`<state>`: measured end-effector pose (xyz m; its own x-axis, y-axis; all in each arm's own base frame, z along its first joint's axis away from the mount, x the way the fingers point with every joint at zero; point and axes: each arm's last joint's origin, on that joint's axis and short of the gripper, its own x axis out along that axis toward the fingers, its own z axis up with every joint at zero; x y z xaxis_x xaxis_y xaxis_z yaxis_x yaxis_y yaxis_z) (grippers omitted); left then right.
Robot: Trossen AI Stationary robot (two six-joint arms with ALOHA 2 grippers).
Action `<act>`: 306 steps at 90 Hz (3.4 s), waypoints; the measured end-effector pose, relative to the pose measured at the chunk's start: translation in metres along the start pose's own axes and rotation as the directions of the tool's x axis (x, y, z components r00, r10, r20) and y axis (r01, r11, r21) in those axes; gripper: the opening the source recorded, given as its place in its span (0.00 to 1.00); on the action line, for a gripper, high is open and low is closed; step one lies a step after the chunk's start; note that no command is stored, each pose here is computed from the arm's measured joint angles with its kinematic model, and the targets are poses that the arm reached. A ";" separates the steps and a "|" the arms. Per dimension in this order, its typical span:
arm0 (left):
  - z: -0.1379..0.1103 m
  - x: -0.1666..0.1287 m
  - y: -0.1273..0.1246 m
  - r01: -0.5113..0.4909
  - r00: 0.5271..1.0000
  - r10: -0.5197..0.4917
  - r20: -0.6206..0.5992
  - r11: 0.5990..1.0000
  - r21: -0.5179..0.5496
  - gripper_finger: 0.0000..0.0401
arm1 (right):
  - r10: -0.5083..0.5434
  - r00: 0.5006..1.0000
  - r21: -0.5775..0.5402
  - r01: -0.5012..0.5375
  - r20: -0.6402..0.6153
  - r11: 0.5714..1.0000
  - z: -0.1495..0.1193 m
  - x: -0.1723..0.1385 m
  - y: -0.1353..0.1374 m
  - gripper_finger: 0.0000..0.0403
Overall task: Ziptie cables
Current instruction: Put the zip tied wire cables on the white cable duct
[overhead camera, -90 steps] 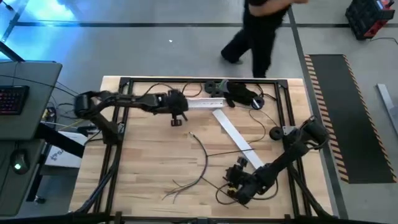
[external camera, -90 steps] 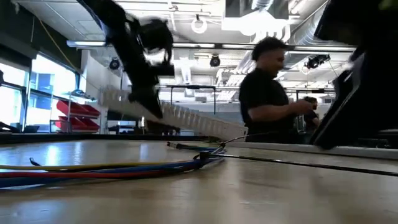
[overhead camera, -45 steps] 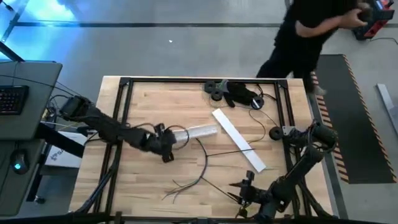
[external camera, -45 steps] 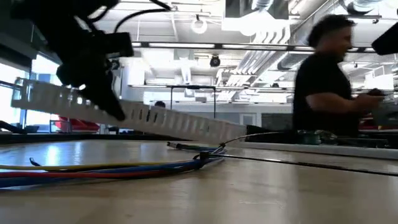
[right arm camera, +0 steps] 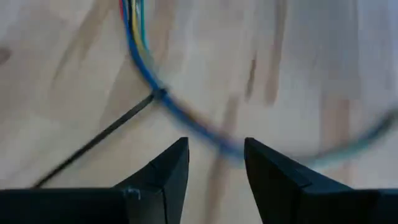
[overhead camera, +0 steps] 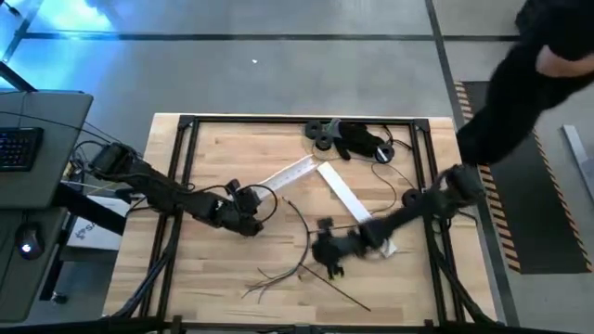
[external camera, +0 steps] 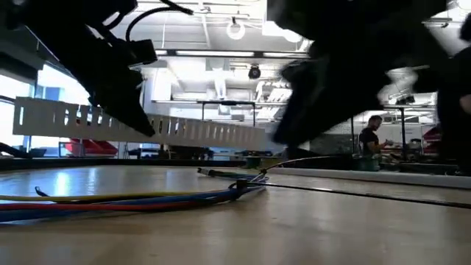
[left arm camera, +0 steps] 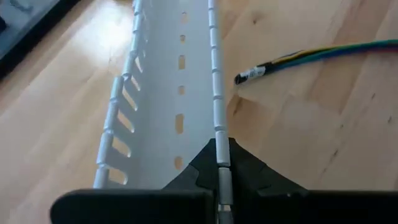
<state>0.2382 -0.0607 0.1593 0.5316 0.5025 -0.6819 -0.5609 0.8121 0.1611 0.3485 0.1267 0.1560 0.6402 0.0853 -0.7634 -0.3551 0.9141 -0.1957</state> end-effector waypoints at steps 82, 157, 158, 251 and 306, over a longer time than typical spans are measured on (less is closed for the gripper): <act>-0.030 0.039 -0.032 0.023 0.997 -0.024 -0.074 0.999 -0.024 0.00 | -0.227 0.833 0.151 0.344 -0.504 0.927 -0.027 0.056 -0.116 0.01; -0.015 0.022 -0.052 0.337 0.940 -0.340 -0.033 0.908 0.249 0.28 | -0.073 0.746 0.453 0.476 -0.662 0.754 -0.008 -0.020 0.080 0.00; -0.015 0.021 -0.051 0.338 0.939 -0.341 -0.031 0.908 0.248 0.28 | -0.082 0.754 0.447 0.469 -0.651 0.761 -0.006 -0.023 0.081 0.00; -0.040 -0.033 -0.123 0.716 0.681 -0.731 -0.035 0.656 0.238 0.48 | -0.171 0.955 0.321 0.245 -0.241 0.915 -0.050 -0.102 0.088 0.30; -0.045 -0.069 -0.159 0.534 0.841 -0.474 -0.263 0.806 0.256 0.46 | 0.061 0.807 -0.097 -0.145 -0.587 0.985 -0.076 -0.051 0.023 0.30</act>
<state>0.2621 -0.2381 0.1486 0.5456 -0.0404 -0.8371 -0.0051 0.9987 -0.0514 0.2562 0.1134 0.1432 0.0953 -0.1081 -0.9896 -0.5081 0.8496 -0.1417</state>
